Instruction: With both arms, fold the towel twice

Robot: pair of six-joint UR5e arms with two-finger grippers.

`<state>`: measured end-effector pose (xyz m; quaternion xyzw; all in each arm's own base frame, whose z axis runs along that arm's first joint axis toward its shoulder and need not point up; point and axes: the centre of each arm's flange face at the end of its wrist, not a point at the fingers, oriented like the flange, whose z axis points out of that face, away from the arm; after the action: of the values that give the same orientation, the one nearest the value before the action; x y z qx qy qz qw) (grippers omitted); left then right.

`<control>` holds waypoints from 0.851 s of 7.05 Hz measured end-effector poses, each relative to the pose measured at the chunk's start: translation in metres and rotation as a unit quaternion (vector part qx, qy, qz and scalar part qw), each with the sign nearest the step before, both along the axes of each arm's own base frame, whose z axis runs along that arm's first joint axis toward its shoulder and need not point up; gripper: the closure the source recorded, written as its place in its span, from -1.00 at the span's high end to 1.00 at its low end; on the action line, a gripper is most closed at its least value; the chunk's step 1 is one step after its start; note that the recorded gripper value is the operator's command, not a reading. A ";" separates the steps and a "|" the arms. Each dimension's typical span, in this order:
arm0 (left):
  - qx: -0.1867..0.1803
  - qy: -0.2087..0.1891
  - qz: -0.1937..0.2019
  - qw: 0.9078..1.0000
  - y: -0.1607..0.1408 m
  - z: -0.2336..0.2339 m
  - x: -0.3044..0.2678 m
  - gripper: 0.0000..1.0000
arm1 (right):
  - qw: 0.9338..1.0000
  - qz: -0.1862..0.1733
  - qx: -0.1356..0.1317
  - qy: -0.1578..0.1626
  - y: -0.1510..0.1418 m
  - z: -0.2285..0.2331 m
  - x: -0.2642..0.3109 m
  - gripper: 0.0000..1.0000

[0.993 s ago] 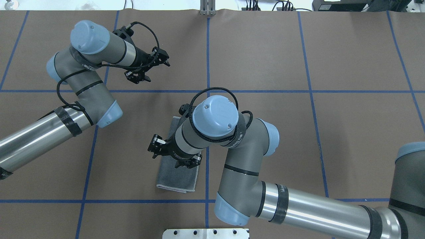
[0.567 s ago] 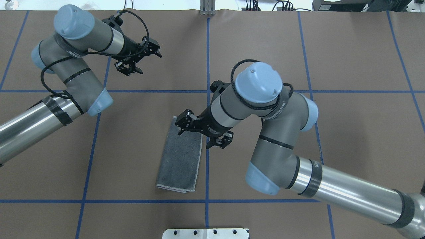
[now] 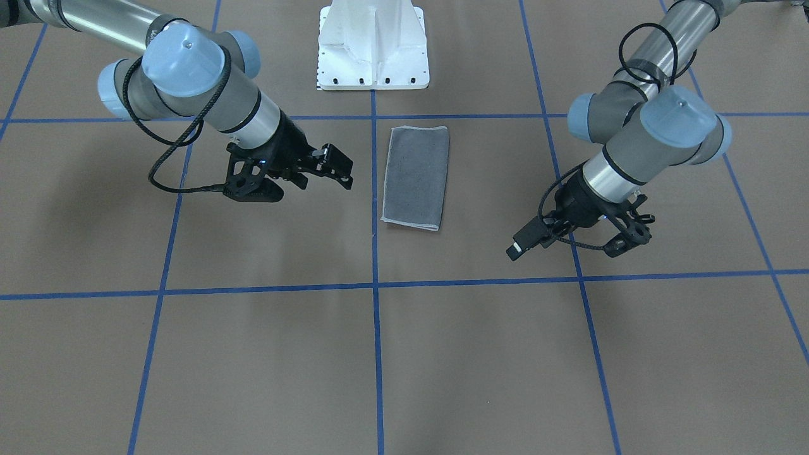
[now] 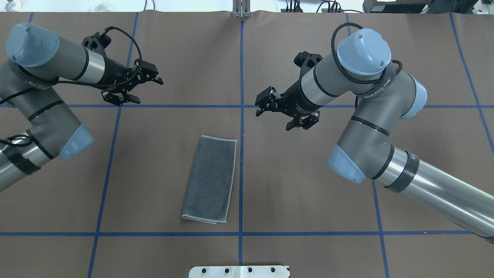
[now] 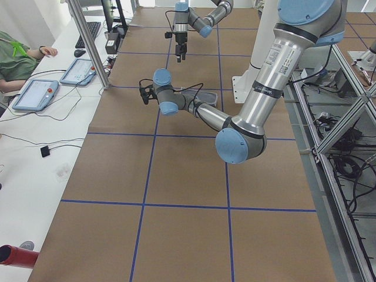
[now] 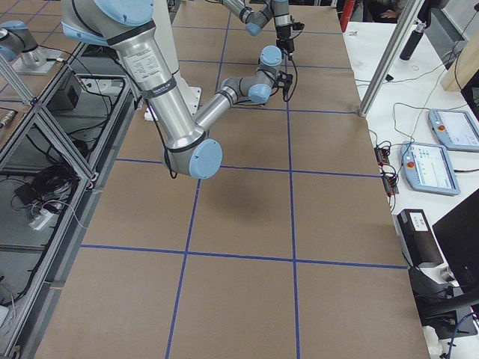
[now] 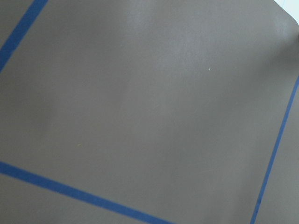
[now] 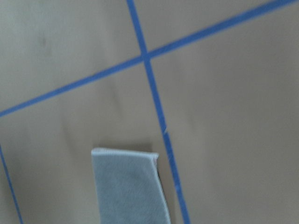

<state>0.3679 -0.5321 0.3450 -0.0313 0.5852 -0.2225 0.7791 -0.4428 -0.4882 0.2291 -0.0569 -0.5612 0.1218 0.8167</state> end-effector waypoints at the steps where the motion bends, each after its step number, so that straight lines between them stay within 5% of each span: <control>1: -0.008 0.008 0.012 1.000 0.039 -0.001 0.007 0.98 | 1.000 0.013 0.003 0.009 -0.010 0.010 0.008 1.00; 4: -0.026 -0.004 0.033 0.999 0.179 -0.005 0.072 0.98 | 0.999 0.024 0.019 0.032 -0.021 0.034 0.011 1.00; 6: -0.025 -0.033 0.042 0.998 0.243 -0.020 0.114 0.98 | 0.999 0.024 0.020 0.035 -0.021 0.040 0.012 1.00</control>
<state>0.4820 -0.2889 0.3253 -0.0684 0.5518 -0.2052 0.8054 -0.4305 -0.5094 0.2686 -0.0230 -0.5355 0.1320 0.8338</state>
